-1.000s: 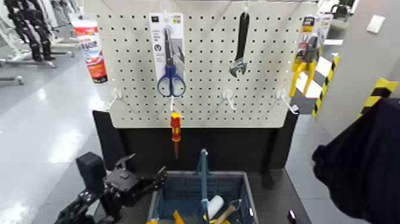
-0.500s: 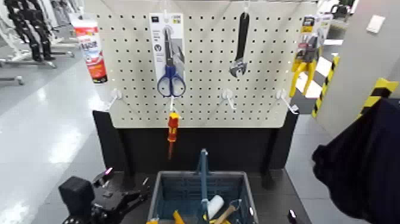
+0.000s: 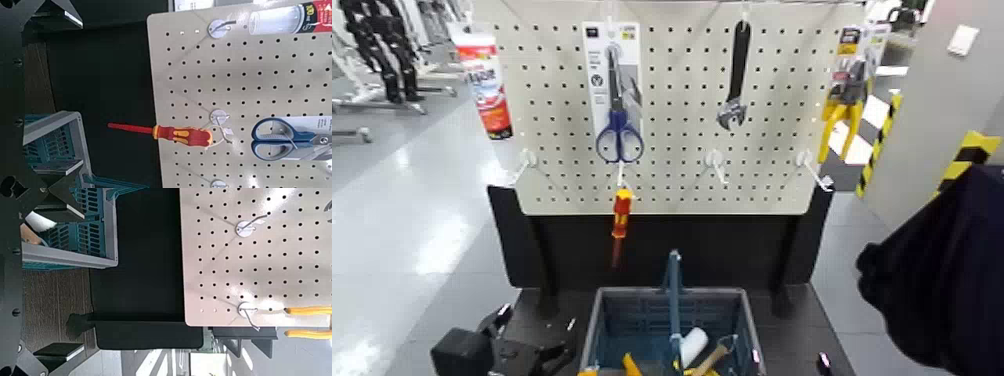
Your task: Put the yellow paint brush into the crate.
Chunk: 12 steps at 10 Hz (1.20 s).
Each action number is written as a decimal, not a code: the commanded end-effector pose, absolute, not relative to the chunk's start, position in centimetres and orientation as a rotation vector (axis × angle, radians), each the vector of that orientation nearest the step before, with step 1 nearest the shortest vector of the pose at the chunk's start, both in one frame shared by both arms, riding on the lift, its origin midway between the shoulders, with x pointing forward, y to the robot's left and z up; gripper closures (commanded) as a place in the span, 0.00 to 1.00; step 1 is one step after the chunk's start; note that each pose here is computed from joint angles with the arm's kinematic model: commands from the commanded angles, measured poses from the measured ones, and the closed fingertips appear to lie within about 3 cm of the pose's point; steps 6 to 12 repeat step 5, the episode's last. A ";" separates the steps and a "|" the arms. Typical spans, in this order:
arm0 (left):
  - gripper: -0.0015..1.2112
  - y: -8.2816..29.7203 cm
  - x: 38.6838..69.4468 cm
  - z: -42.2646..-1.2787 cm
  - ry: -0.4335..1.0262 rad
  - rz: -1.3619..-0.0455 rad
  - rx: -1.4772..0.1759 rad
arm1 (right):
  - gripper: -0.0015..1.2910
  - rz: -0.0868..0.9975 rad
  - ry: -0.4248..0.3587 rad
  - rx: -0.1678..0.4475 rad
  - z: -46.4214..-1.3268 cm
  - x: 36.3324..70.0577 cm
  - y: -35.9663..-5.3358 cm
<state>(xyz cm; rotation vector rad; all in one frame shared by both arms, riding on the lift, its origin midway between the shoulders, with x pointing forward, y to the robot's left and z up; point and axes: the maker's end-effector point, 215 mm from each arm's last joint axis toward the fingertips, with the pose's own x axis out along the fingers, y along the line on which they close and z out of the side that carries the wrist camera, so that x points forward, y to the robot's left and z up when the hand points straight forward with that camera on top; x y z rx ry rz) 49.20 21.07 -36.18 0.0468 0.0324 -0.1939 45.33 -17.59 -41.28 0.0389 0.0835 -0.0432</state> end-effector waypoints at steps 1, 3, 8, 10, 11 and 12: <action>0.07 21.2 47.3 -37.2 0.044 -0.163 0.061 | 0.11 -0.045 0.088 0.037 -41.4 45.3 -17.6; 0.07 21.0 46.8 -37.5 0.046 -0.146 0.054 | 0.11 -0.046 0.088 0.030 -41.4 45.3 -17.8; 0.07 21.1 46.6 -37.5 0.046 -0.136 0.053 | 0.11 -0.045 0.091 0.023 -41.4 45.4 -17.8; 0.07 21.1 46.6 -37.5 0.046 -0.136 0.053 | 0.11 -0.045 0.091 0.023 -41.4 45.4 -17.8; 0.07 21.1 46.6 -37.5 0.046 -0.136 0.053 | 0.11 -0.045 0.091 0.023 -41.4 45.4 -17.8; 0.07 21.1 46.6 -37.5 0.046 -0.136 0.053 | 0.11 -0.045 0.091 0.023 -41.4 45.4 -17.8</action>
